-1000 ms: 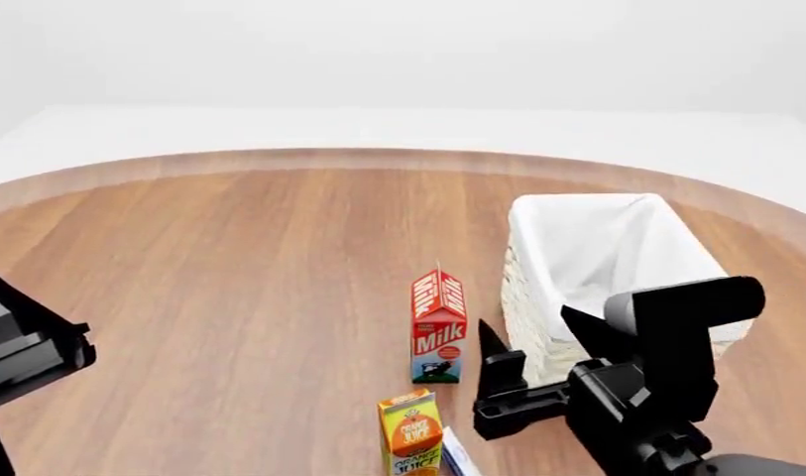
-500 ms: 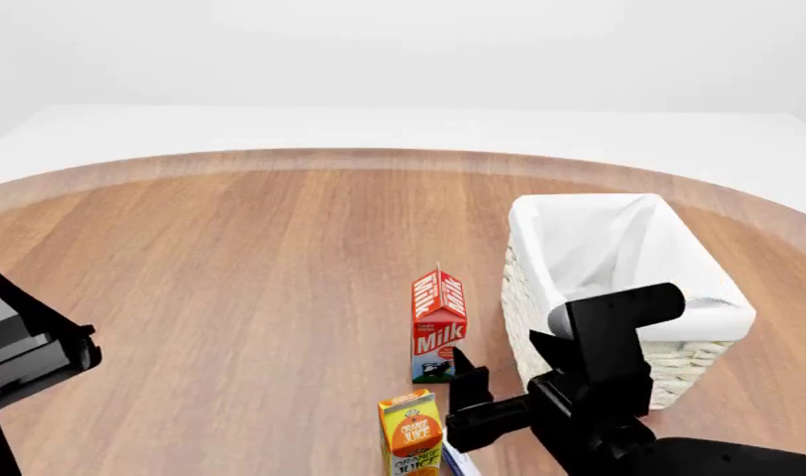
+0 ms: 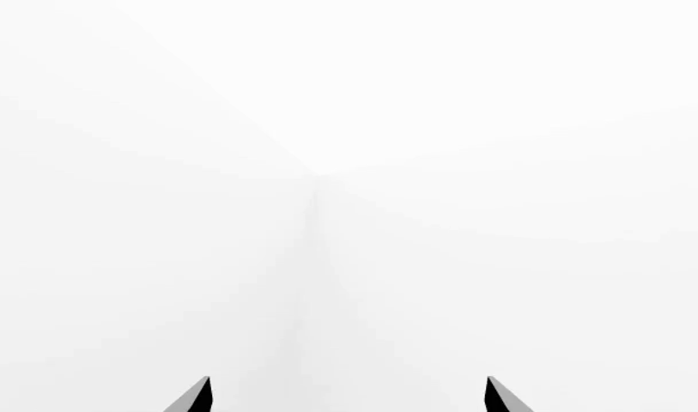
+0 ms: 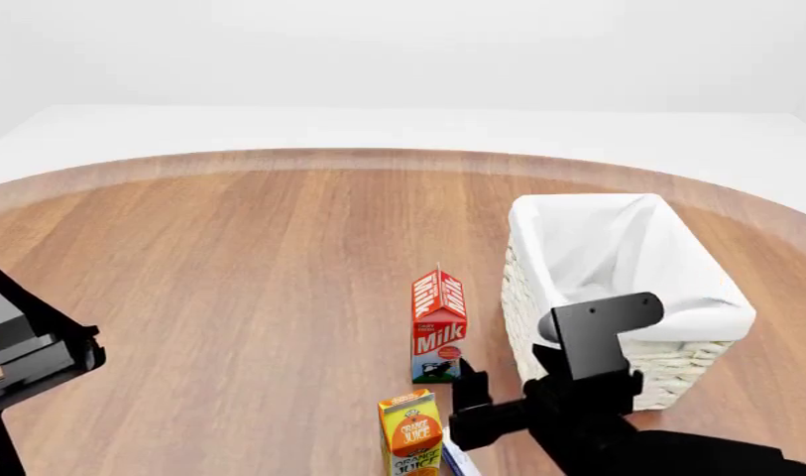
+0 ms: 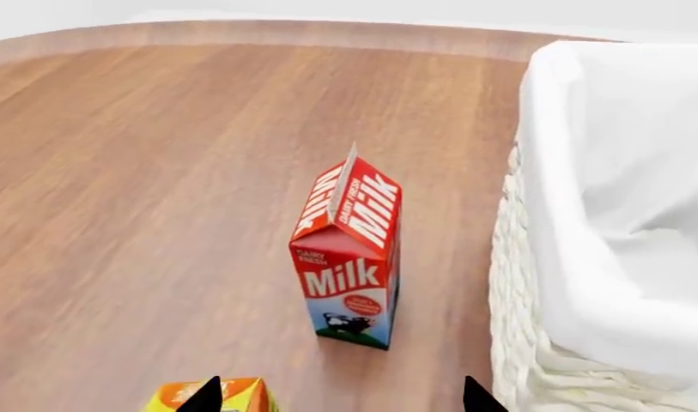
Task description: Pick up the cream cheese box and the butter, and put them in the basket.
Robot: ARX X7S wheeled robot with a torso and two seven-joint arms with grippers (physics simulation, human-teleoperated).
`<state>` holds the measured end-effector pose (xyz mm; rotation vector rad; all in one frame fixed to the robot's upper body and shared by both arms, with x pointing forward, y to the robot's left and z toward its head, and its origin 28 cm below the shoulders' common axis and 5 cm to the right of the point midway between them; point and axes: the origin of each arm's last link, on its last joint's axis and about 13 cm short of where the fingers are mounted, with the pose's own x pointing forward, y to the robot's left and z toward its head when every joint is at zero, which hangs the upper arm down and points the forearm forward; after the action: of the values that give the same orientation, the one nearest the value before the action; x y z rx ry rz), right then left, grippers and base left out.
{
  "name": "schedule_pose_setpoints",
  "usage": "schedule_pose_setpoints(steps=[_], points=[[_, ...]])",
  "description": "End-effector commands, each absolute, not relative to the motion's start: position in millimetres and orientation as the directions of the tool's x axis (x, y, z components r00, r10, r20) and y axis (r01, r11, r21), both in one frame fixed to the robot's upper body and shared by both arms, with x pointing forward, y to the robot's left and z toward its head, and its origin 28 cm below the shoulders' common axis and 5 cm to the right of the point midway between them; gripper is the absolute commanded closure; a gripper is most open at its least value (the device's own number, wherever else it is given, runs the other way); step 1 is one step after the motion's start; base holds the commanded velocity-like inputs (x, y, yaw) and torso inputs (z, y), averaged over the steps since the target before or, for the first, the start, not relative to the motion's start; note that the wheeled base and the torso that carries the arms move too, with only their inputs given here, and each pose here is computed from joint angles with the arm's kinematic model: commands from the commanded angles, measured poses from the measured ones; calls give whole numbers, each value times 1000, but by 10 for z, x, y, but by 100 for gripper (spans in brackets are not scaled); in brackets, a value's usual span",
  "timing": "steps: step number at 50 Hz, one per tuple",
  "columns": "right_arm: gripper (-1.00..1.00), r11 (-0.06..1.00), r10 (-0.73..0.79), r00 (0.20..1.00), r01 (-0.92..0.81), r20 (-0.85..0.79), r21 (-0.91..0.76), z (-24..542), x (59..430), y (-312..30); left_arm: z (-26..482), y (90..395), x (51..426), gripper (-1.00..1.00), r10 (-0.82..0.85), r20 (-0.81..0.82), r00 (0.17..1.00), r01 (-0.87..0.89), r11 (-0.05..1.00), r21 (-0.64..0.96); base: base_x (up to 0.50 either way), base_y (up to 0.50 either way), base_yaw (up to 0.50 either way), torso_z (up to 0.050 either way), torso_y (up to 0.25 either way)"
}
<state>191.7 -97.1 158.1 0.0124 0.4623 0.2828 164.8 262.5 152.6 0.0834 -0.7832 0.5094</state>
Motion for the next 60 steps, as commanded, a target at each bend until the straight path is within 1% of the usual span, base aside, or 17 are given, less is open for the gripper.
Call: schedule_pose_setpoints(steps=[1, 60], points=[[-100, 959, 277, 850, -273, -448, 74, 1498, 1952, -960, 1536, 2646, 1628, -100, 415, 694, 588, -481, 869, -112, 0, 0, 0, 0, 0], [-100, 970, 219, 800, -239, -558, 38, 1065, 2049, -1013, 1505, 2634, 1647, -100, 413, 686, 599, -477, 872, -108, 0, 0, 0, 0, 0]])
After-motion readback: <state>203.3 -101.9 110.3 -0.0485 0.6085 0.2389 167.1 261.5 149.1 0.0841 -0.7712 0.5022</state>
